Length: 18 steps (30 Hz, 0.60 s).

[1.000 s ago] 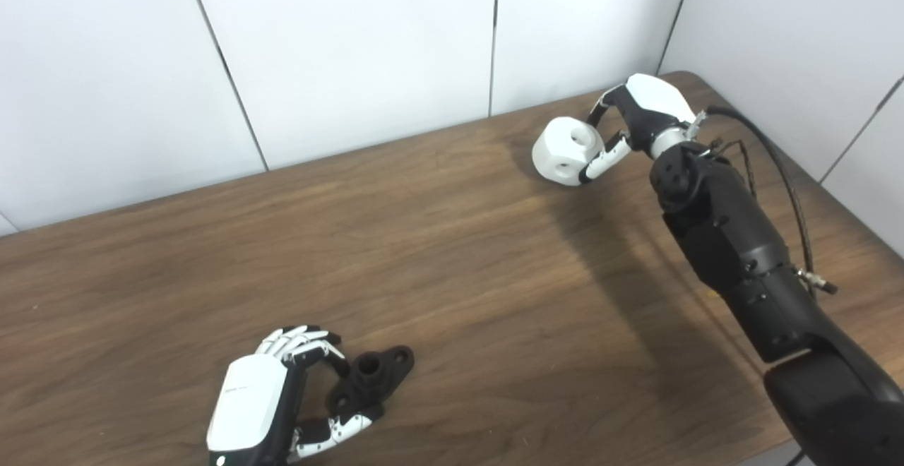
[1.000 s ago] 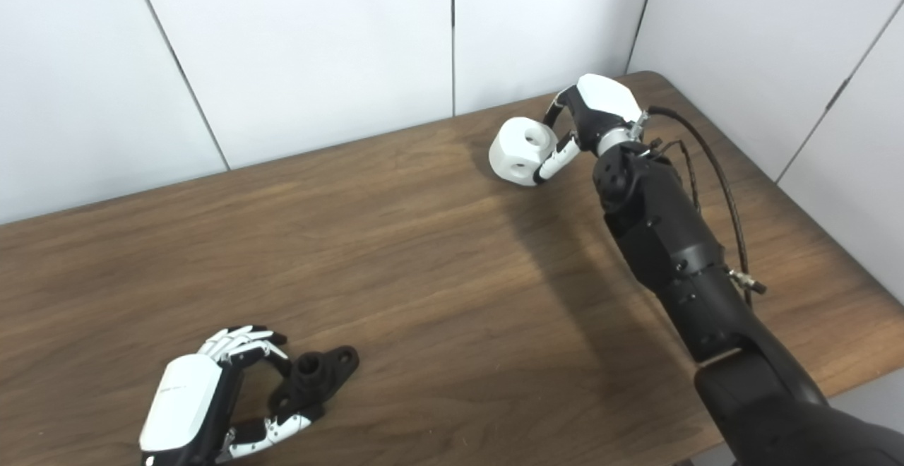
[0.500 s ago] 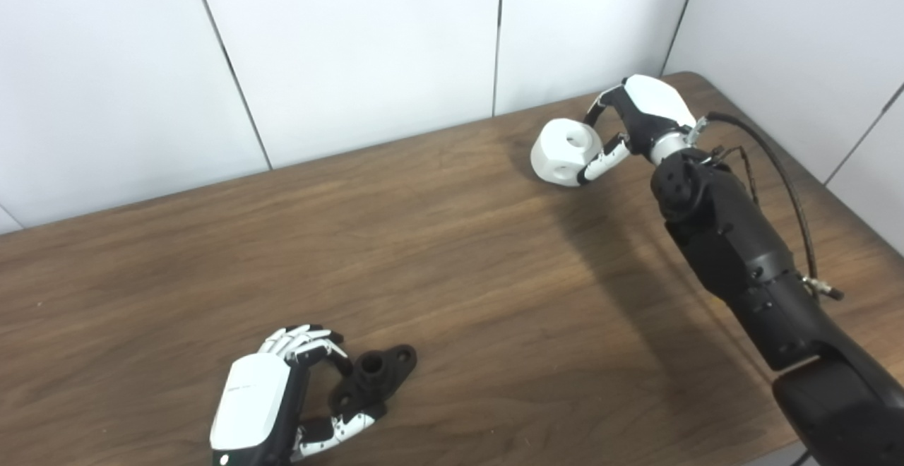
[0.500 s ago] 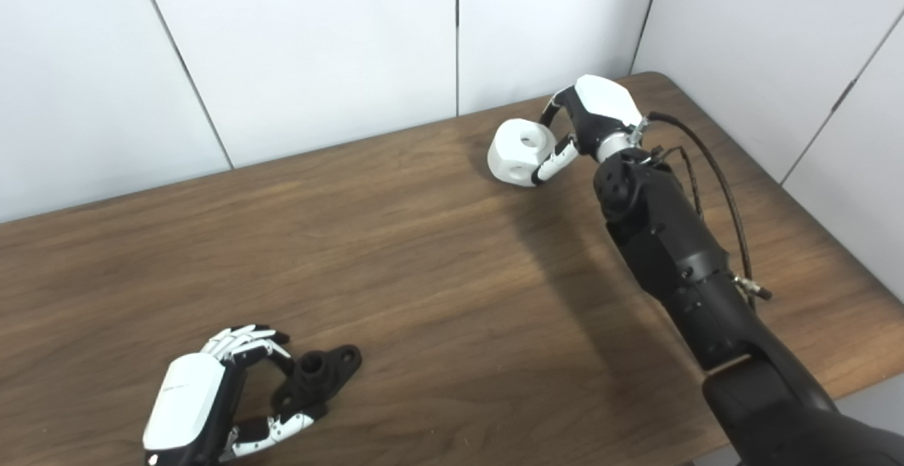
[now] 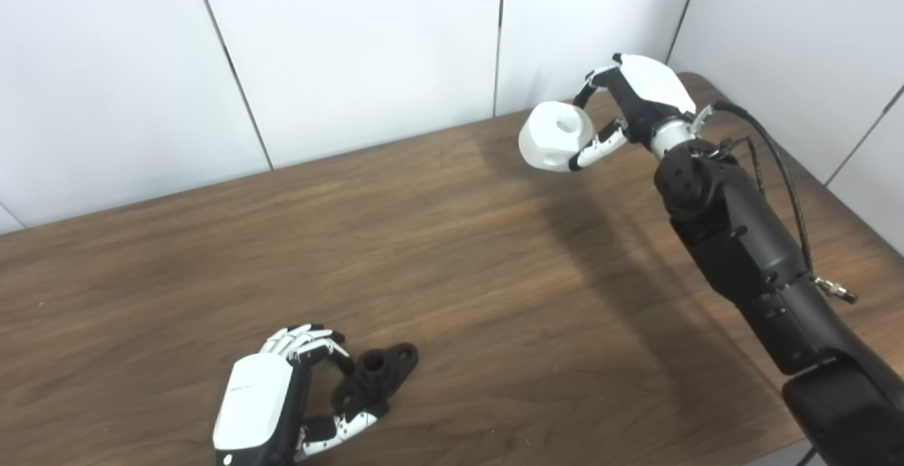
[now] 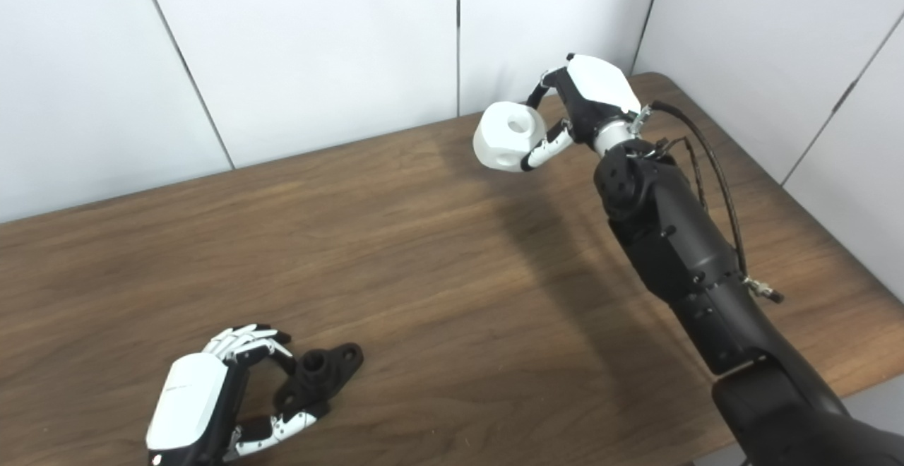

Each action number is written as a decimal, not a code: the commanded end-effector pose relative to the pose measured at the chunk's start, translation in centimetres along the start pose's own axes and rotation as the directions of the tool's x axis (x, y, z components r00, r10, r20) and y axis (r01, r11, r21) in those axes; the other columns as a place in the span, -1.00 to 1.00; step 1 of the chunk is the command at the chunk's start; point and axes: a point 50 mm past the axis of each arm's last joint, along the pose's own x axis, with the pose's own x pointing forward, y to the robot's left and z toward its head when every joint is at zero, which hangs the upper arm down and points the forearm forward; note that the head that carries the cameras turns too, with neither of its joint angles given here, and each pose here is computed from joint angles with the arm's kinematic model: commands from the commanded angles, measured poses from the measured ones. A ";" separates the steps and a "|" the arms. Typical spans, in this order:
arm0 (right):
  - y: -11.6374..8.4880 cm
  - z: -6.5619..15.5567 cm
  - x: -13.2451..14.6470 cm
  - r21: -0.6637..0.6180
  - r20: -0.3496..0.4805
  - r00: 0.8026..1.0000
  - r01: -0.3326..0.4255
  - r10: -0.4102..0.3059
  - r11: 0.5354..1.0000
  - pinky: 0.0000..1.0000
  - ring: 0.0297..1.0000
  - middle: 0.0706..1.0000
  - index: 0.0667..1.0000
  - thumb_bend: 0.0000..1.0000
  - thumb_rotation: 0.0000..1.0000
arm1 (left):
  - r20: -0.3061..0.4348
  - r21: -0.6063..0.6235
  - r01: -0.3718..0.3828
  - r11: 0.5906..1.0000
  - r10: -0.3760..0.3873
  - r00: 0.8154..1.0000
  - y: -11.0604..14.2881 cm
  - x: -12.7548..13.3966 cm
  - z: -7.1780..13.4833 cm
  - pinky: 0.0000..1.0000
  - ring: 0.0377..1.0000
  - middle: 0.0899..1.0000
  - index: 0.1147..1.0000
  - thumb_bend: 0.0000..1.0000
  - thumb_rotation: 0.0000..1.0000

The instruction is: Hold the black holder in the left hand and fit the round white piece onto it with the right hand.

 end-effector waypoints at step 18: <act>-5.4 7.0 -3.1 -0.121 0.262 0.959 -0.076 0.105 0.990 1.00 0.97 0.63 -0.11 0.05 -0.73 | -0.015 0.031 0.066 0.997 -0.066 0.998 -2.0 0.0 0.9 0.75 0.62 0.42 -0.16 0.04 -0.91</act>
